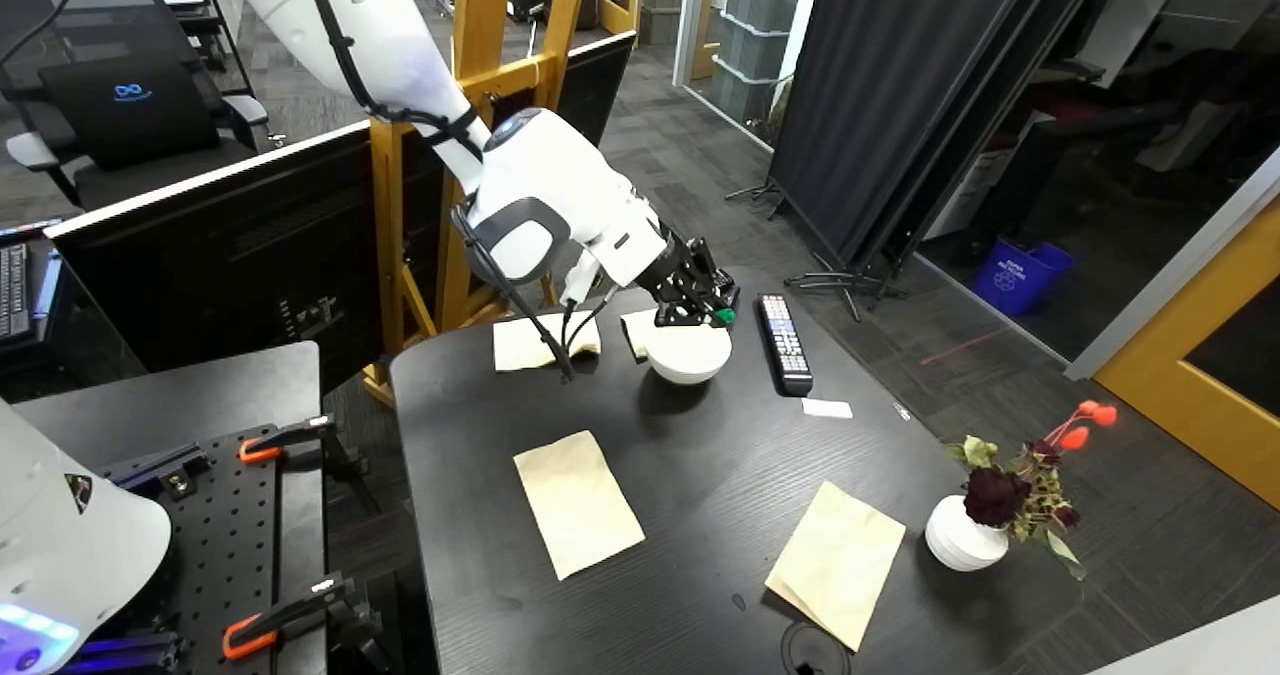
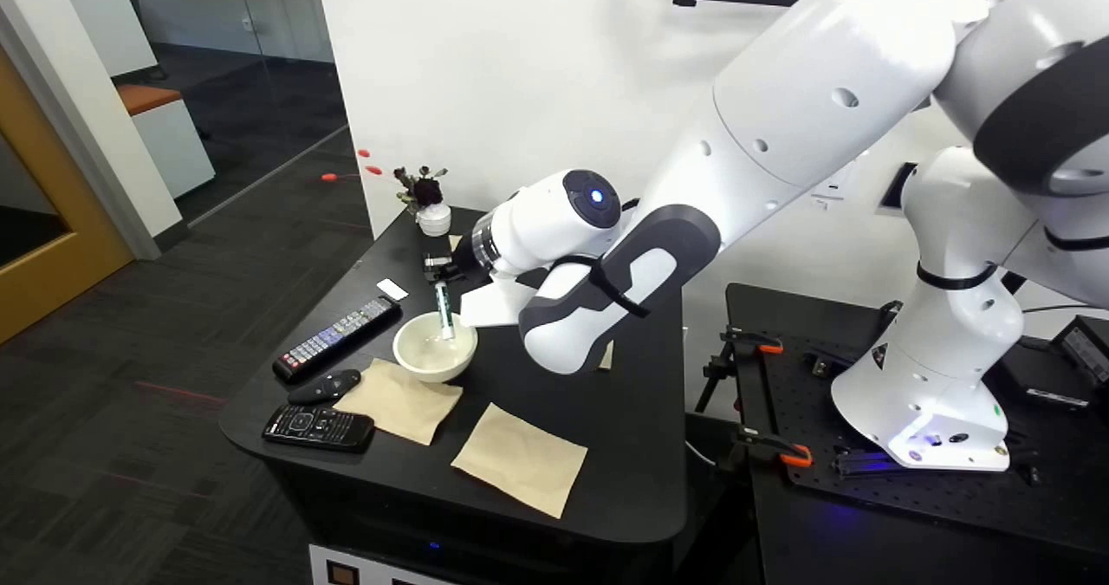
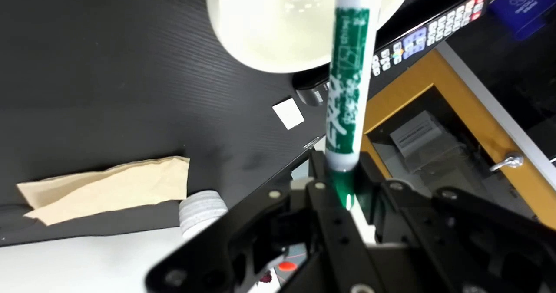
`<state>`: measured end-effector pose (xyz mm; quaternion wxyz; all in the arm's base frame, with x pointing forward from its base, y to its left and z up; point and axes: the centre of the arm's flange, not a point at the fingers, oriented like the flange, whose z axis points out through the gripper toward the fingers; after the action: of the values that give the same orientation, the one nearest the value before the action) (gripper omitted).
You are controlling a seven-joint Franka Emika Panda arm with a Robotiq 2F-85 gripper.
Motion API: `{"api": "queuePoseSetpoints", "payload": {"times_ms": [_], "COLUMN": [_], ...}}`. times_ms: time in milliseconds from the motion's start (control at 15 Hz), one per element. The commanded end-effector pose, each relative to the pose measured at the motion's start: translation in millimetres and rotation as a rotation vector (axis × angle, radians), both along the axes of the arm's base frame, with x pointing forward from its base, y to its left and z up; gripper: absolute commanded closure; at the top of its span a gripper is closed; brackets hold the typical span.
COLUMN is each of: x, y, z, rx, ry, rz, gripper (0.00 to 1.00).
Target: Put the green marker inside the white bowl
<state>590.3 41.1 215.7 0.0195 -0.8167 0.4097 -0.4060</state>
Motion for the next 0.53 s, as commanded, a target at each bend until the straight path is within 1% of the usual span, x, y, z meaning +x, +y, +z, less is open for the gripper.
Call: {"api": "queuePoseSetpoints", "payload": {"times_ms": [0,133,200,333,467], "x": [17.3,19.8,20.7,22.6,24.8], "y": [-0.4,-1.3,-0.8,1.0,1.9], "z": [-13.2,-18.6,-19.5,-20.0,-18.4], "rx": [-0.032,-0.045,-0.05,-0.059,-0.063], "ry": [0.004,0.007,0.008,0.003,-0.003], "rz": [-0.04,-0.041,-0.04,-0.037,-0.035], "gripper": [0.95,0.95,0.6,0.49,0.34]}}
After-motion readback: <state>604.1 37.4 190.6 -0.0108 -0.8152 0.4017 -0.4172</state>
